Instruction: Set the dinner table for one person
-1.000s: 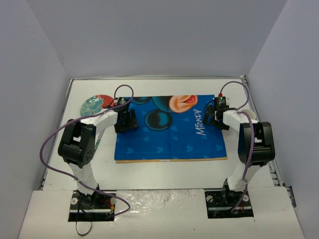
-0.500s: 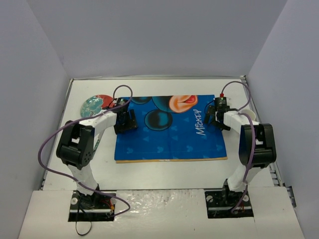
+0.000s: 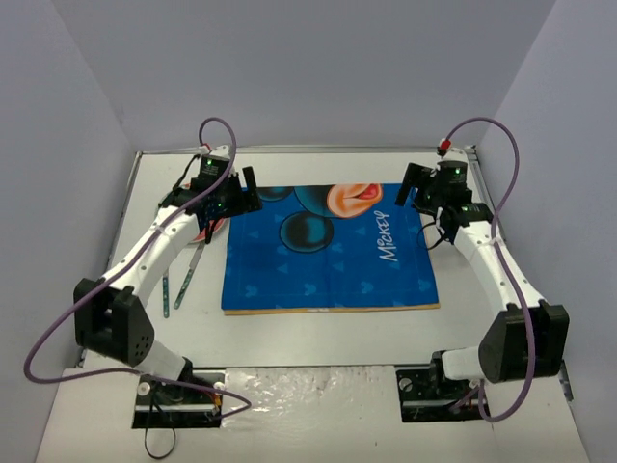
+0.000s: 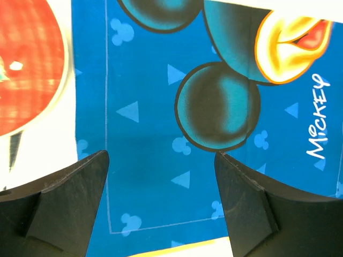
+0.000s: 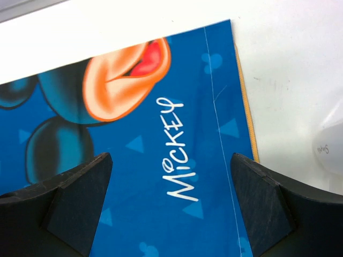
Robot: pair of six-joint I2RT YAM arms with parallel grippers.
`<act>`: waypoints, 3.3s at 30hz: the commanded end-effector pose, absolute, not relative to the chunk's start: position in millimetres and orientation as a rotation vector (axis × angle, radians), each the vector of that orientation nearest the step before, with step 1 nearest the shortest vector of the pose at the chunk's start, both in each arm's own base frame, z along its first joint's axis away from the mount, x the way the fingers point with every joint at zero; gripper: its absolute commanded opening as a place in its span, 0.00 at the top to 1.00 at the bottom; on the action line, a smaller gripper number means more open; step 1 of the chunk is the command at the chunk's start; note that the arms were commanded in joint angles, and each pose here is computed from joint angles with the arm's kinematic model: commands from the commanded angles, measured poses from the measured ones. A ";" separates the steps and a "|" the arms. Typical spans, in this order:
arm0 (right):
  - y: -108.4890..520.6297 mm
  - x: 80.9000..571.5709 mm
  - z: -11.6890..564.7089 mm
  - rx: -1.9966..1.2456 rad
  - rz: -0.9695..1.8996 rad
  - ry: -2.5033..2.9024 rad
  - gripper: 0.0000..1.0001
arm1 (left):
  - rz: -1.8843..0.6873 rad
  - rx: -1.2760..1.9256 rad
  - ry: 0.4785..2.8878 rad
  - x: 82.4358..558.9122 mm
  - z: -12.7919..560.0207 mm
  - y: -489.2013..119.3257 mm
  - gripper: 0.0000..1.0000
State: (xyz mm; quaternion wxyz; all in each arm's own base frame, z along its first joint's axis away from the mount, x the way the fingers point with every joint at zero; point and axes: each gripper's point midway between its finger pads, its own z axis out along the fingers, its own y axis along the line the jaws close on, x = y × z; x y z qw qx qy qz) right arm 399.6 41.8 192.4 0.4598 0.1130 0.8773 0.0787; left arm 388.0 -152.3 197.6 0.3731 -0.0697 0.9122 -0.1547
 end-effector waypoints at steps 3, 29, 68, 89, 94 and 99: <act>50.9 380.4 218.8 0.223 0.263 2.105 0.10 | -0.377 -0.089 2.243 378.8 231.4 -139.3 0.14; 10.4 350.5 41.6 0.600 0.098 2.478 0.09 | -0.479 -0.098 2.245 327.1 173.9 -131.6 0.03; 83.7 357.1 237.4 0.169 0.643 1.968 0.06 | -0.802 -1.006 1.755 418.6 139.1 11.5 0.05; 97.3 349.0 231.4 0.094 0.661 1.987 0.06 | -0.842 -1.174 1.620 415.0 88.5 63.4 0.22; 96.6 349.7 227.5 0.101 0.657 1.998 0.06 | -0.851 -1.179 1.623 421.2 81.1 60.9 0.25; 96.4 351.3 229.2 0.102 0.656 1.996 0.06 | -0.878 -1.190 1.626 434.7 67.8 54.9 0.29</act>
